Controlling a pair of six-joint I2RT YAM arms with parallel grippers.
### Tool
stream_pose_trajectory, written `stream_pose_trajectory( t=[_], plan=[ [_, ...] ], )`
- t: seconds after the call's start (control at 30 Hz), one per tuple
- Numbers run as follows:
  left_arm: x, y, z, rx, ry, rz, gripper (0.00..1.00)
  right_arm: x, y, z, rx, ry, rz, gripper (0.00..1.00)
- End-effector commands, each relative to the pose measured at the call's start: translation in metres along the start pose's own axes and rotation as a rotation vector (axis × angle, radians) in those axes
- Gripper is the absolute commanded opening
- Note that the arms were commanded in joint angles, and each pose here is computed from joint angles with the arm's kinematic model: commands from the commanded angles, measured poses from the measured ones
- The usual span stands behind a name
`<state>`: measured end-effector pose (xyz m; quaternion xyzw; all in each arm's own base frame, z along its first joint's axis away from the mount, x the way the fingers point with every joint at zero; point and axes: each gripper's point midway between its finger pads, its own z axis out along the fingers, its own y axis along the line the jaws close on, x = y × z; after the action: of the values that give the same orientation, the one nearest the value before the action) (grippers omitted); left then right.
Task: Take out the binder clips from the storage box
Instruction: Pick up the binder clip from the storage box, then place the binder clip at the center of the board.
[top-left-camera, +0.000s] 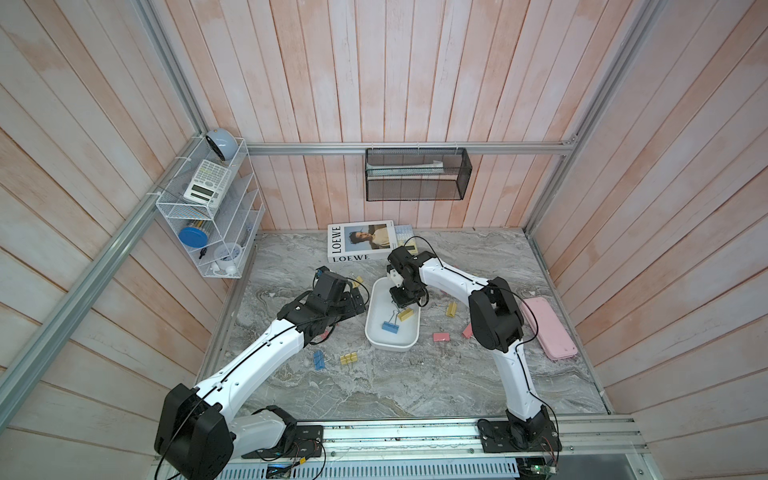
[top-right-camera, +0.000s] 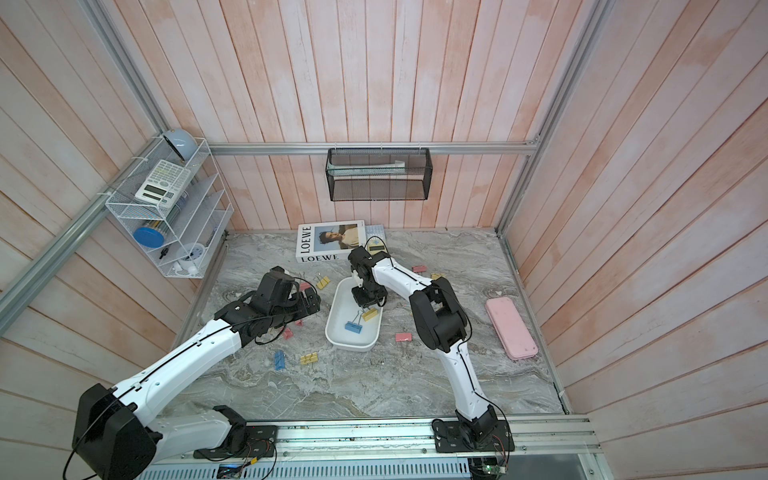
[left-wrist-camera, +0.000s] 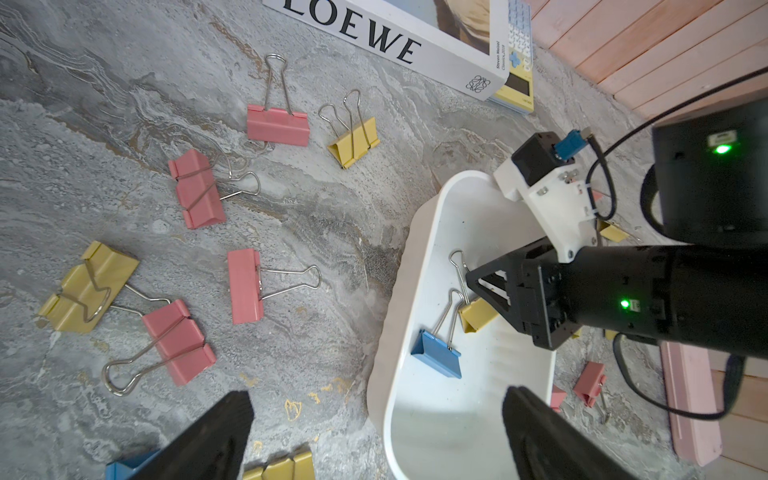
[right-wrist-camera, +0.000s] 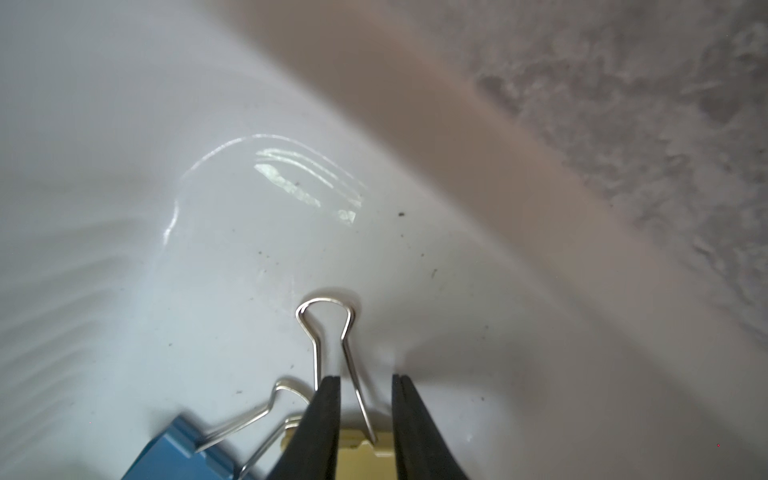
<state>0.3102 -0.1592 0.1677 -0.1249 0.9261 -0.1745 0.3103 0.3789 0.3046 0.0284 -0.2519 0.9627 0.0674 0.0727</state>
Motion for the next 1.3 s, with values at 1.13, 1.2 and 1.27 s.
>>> stream_pose_trajectory(
  t=[1.13,1.2,1.27],
  plan=[
    [-0.004,-0.027,0.022,0.01,0.056,0.066,1.0,0.046,-0.171,-0.147,0.276,-0.256,0.455,0.0],
    [-0.003,-0.033,0.026,0.02,0.071,0.077,1.0,0.065,-0.196,-0.145,0.31,-0.25,0.544,0.0],
    [-0.002,-0.039,0.029,0.024,0.085,0.09,1.0,0.085,-0.22,-0.141,0.344,-0.244,0.633,0.0]
  ],
)
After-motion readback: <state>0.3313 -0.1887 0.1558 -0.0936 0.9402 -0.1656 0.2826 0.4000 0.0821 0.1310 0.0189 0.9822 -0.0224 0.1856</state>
